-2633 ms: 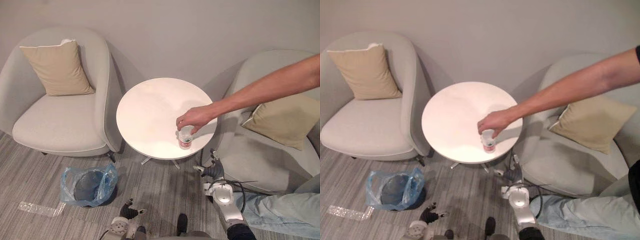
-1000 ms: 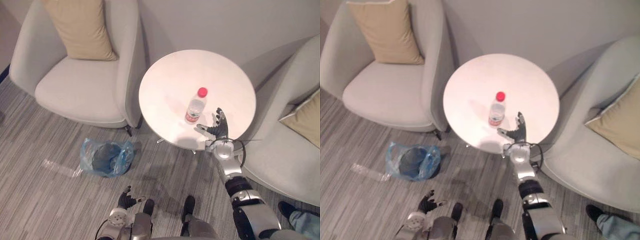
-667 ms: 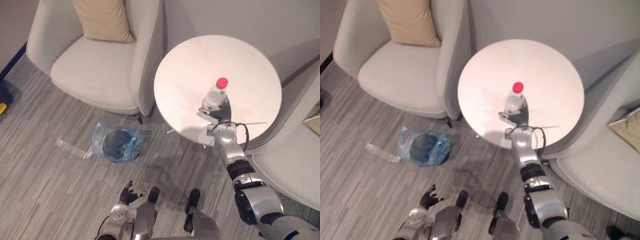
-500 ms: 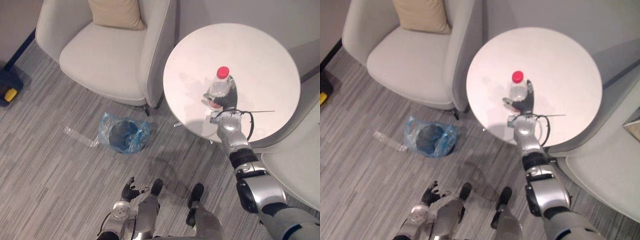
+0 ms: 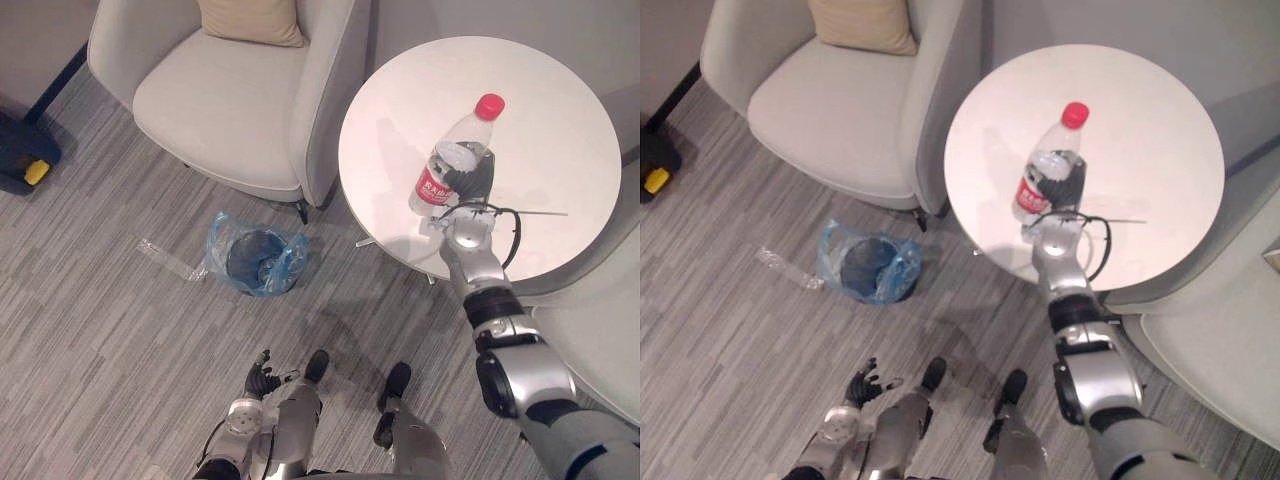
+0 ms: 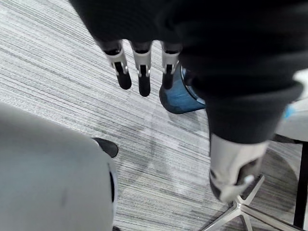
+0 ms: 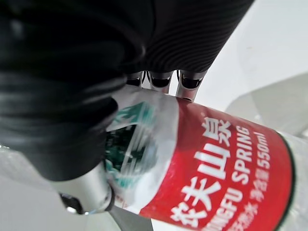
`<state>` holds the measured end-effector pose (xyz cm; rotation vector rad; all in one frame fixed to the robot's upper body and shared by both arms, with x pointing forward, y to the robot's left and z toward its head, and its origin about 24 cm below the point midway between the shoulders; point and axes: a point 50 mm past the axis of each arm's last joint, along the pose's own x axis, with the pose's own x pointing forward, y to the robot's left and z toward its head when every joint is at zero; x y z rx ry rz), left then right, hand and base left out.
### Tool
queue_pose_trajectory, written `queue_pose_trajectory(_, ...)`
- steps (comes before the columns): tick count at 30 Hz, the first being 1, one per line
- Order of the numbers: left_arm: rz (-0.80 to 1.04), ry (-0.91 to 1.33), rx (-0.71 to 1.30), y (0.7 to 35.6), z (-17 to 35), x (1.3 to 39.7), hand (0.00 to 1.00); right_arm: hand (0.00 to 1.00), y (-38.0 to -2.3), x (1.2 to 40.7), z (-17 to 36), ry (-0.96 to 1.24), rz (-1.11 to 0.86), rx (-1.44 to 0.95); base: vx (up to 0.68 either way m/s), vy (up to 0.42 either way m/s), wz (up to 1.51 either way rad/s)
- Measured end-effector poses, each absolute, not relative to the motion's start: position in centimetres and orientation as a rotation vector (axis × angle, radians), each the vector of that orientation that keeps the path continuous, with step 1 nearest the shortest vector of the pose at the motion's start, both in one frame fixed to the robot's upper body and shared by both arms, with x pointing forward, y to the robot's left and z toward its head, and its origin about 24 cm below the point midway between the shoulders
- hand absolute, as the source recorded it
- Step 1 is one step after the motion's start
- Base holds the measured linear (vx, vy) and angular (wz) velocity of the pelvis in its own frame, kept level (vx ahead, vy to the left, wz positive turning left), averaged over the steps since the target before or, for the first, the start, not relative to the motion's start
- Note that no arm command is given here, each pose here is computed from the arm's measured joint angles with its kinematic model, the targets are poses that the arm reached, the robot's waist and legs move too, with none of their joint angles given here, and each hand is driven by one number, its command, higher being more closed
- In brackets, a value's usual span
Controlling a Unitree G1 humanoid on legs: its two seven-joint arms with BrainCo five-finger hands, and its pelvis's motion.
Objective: Gather rubbish on tea table into small bin, then transfer packed bag to large trash can.
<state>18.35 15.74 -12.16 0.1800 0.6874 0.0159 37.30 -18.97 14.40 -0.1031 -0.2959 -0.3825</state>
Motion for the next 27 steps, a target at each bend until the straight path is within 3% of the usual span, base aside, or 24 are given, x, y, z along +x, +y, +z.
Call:
queue_pose_trajectory(9,-0.007,0.780,0.246,17.1,-13.3,16.7,0.00,1.00,-16.2,29.5,6.8,-0.197,-0.246,-0.052,0.00,0.025,-0.34)
queue_pose_trajectory(16,-0.026,0.870,0.278,17.9,-14.4,14.5,0.00,1.00,-15.3,24.9,3.9,-0.128,-0.161,-0.057,-0.03,0.018,-0.42)
queue_pose_trajectory(27,-0.062,0.900,0.293,17.5,-14.8,13.7,0.00,1.00,-12.7,22.9,2.2,-0.059,-0.046,-0.052,-0.03,0.015,0.04)
